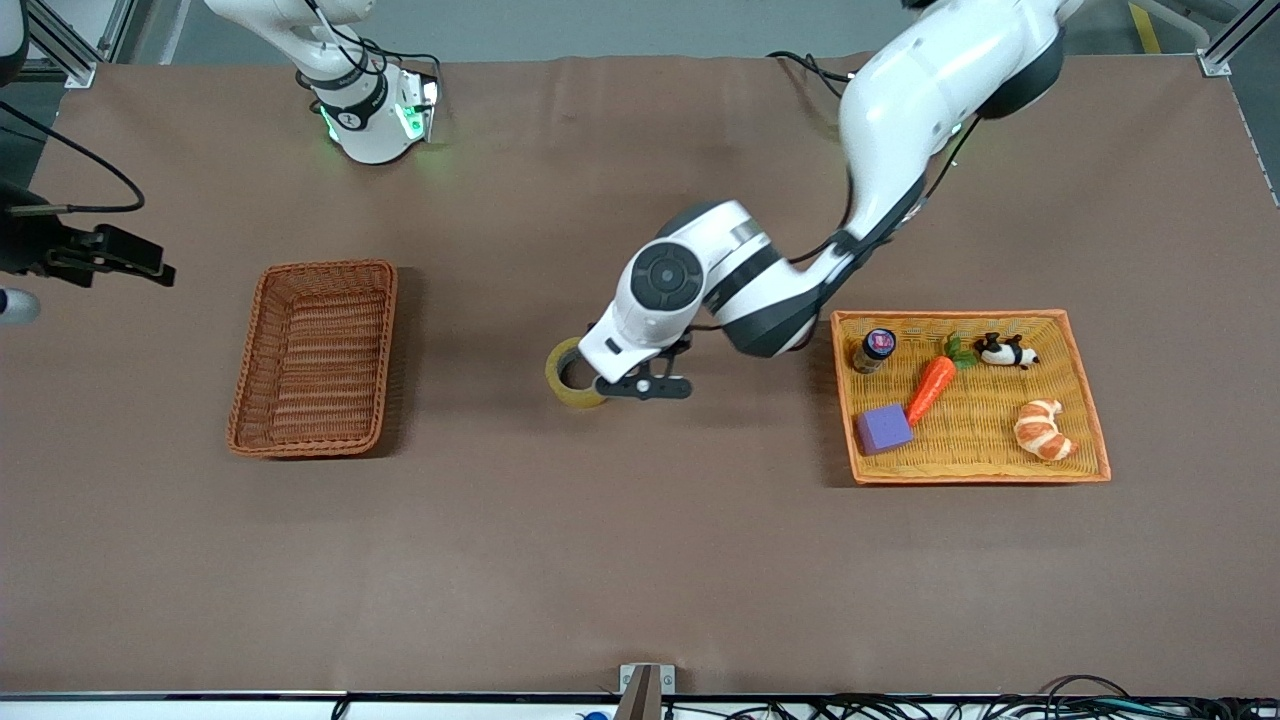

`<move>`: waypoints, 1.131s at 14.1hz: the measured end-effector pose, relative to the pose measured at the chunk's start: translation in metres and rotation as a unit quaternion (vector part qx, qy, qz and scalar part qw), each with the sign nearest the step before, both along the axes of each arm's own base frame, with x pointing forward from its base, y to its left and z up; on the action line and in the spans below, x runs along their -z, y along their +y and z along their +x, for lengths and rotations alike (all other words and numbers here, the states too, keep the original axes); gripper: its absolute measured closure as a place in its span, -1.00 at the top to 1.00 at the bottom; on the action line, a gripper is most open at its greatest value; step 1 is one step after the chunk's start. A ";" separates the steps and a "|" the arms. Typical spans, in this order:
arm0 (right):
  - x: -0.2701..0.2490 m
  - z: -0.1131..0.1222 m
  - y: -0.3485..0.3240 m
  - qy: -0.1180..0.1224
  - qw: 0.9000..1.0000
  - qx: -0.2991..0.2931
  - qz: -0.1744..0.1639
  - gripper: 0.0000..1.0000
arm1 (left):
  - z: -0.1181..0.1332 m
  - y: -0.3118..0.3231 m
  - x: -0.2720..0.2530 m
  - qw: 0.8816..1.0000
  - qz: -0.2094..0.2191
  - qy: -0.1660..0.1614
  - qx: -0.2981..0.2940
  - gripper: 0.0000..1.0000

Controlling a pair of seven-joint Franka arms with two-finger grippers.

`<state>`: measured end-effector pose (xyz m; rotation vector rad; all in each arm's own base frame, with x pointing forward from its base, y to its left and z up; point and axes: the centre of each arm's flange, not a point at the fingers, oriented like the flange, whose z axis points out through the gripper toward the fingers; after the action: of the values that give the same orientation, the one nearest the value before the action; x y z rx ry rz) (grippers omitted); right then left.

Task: Move tape to another basket
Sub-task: 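Carry the tape toward the table middle and set it down, then grasp the tape with the right gripper while the left gripper withdraws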

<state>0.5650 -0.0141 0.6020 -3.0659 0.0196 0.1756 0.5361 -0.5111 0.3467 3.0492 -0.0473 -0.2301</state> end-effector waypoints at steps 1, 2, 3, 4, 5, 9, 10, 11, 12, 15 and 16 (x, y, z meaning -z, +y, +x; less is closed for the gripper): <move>0.004 0.005 0.013 -0.005 1.000 -0.007 0.003 1.00 | 0.006 0.018 -0.029 1.000 0.023 -0.016 -0.005 0.73; 0.010 0.010 0.033 -0.011 1.000 -0.009 0.004 1.00 | 0.017 0.039 -0.056 0.998 0.042 -0.040 -0.013 0.90; 0.022 0.015 0.065 -0.016 1.000 -0.005 0.004 1.00 | 0.031 0.065 -0.082 0.996 0.055 -0.065 -0.016 1.00; 0.034 0.017 0.096 -0.018 1.000 -0.001 0.005 1.00 | 0.043 0.091 -0.104 0.995 0.060 -0.080 -0.017 1.00; 0.050 0.016 0.130 -0.023 1.000 0.006 0.006 1.00 | 0.054 0.120 -0.124 0.994 0.057 -0.088 -0.019 1.00; 0.136 -0.004 0.249 -0.036 0.999 0.023 -0.010 1.00 | 0.077 0.235 -0.186 0.994 0.041 -0.105 -0.003 1.00; 0.159 -0.008 0.273 -0.037 0.999 0.025 -0.016 1.00 | 0.075 0.255 -0.196 0.994 0.039 -0.107 -0.001 1.00; 0.181 -0.012 0.294 -0.037 0.999 0.023 -0.018 1.00 | 0.073 0.274 -0.206 0.994 0.033 -0.108 0.001 1.00; 0.201 -0.012 0.309 -0.037 0.999 0.018 -0.016 1.00 | 0.071 0.294 -0.218 0.994 0.025 -0.110 0.003 1.00; 0.261 -0.012 0.337 -0.038 0.999 0.015 -0.032 1.00 | 0.060 0.363 -0.250 0.992 0.018 -0.125 0.005 1.00; 0.278 -0.016 0.348 -0.041 0.998 0.014 -0.040 1.00 | 0.053 0.378 -0.258 0.991 0.020 -0.130 0.001 1.00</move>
<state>0.5494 0.3342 0.3239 -3.1474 0.0678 0.0486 0.5895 -0.1330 0.6052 3.0980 -0.0615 0.1698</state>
